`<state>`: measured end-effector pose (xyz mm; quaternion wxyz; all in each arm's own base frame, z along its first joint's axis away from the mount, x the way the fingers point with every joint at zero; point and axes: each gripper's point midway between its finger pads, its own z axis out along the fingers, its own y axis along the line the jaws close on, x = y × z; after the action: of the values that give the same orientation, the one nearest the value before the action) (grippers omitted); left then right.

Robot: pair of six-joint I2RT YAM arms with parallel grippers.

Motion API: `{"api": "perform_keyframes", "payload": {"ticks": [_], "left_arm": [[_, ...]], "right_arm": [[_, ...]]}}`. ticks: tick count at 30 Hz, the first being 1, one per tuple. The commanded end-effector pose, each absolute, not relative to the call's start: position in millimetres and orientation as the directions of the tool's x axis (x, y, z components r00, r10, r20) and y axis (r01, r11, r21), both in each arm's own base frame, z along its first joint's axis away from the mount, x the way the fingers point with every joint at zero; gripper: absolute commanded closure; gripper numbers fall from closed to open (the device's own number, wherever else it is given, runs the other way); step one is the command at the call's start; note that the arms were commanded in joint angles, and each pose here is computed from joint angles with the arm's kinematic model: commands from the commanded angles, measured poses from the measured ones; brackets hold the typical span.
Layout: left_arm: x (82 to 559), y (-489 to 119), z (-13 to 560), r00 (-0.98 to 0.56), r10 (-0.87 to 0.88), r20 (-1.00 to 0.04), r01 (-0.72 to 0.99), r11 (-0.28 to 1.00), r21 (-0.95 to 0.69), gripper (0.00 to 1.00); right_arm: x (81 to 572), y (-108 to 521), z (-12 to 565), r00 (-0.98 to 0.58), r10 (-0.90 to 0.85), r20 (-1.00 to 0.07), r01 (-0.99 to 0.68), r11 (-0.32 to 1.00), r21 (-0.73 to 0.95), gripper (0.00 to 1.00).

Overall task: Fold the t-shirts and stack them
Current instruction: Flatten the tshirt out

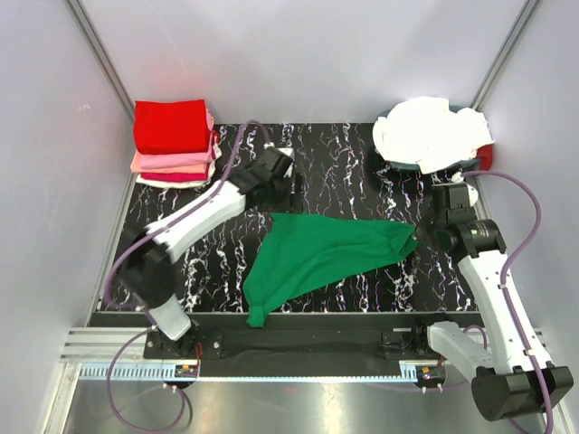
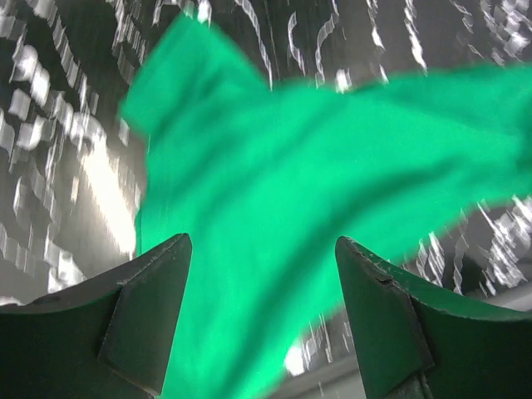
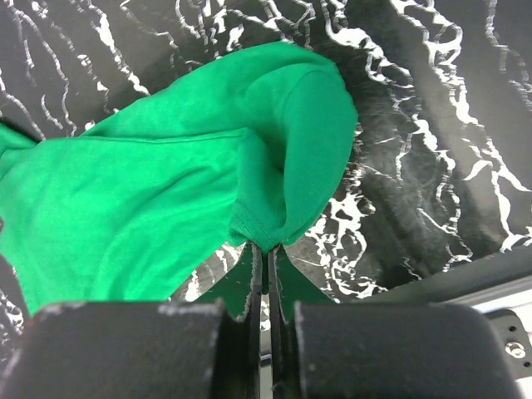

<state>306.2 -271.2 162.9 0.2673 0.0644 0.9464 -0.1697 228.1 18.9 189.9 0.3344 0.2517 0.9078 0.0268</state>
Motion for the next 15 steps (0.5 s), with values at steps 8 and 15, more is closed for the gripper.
{"api": "perform_keyframes", "payload": {"ticks": [8, 15], "left_arm": [[355, -324, 75, -0.898, 0.174, -0.403, 0.331, 0.872, -0.361, 0.19], [344, -328, 46, -0.921, 0.17, -0.35, 0.312, 0.86, -0.404, 0.73]], "right_arm": [[244, 28, 190, -0.659, 0.463, -0.593, 0.395, 0.884, 0.251, 1.0], [249, 28, 188, -0.657, 0.456, -0.6, 0.393, 0.887, 0.244, 1.0]]}}
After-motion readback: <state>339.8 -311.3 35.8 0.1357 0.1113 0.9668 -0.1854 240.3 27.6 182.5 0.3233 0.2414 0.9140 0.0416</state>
